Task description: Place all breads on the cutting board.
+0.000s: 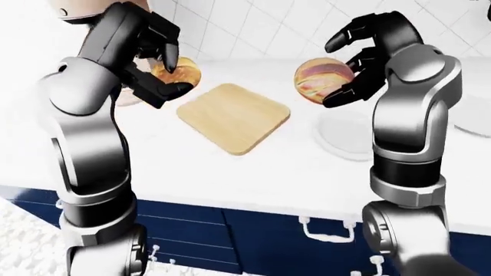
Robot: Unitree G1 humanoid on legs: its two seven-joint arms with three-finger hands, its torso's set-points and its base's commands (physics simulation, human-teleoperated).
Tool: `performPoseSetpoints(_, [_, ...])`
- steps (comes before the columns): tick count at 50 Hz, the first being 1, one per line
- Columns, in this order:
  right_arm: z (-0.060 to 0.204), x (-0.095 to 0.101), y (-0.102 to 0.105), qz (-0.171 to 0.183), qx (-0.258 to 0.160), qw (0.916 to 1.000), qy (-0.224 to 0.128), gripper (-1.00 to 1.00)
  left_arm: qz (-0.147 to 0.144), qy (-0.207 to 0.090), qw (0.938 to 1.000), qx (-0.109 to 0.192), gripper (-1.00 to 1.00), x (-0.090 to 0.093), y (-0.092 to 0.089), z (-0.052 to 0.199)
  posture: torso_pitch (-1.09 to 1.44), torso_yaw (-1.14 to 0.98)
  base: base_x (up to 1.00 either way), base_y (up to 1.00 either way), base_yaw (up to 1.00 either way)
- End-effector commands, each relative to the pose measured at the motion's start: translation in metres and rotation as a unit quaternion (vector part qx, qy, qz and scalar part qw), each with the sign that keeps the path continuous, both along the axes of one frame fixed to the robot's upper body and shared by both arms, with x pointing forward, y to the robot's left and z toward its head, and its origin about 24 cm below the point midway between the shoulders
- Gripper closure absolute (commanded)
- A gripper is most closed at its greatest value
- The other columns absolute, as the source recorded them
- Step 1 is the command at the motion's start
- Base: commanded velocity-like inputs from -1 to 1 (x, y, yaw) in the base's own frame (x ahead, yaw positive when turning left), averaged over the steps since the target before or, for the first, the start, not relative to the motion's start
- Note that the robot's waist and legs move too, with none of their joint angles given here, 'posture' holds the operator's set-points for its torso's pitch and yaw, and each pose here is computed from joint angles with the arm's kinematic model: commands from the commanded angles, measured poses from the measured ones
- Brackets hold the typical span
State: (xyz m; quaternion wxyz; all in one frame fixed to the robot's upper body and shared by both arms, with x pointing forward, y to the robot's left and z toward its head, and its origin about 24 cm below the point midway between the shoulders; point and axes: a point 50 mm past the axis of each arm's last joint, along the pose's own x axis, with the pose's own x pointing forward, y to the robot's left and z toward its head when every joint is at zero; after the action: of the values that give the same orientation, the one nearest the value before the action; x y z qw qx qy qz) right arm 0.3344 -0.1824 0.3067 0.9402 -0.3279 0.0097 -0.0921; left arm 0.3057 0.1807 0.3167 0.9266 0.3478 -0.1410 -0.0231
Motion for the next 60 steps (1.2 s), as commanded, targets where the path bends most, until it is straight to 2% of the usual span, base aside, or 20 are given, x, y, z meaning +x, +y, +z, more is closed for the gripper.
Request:
performPoseSetpoints(1, [0.016, -0.005, 0.003, 0.007, -0.008, 0.9994, -0.034, 1.00, 0.009, -0.025, 0.9996, 0.000, 1.00, -0.004, 0.003, 0.011, 0.00, 0.00, 0.16, 0.73, 0.00])
performPoseSetpoints(25, [0.018, -0.008, -0.001, 0.003, 0.008, 0.9990, -0.044, 1.00, 0.006, -0.022, 0.9997, 0.003, 1.00, -0.006, 0.001, 0.010, 0.00, 0.00, 0.01, 0.08, 0.00])
performPoseSetpoints(41, [0.022, -0.010, -0.002, 0.004, 0.001, 0.9988, -0.049, 1.00, 0.005, -0.026, 0.9996, 0.006, 1.00, -0.009, 0.000, 0.016, 0.00, 0.00, -0.03, -0.12, 0.00])
performPoseSetpoints(60, [0.026, -0.007, 0.006, 0.016, -0.003, 0.9985, -0.053, 1.00, 0.001, -0.026, 0.9996, 0.008, 1.00, -0.009, -0.003, 0.015, 0.00, 0.00, -0.03, 0.00, 0.00])
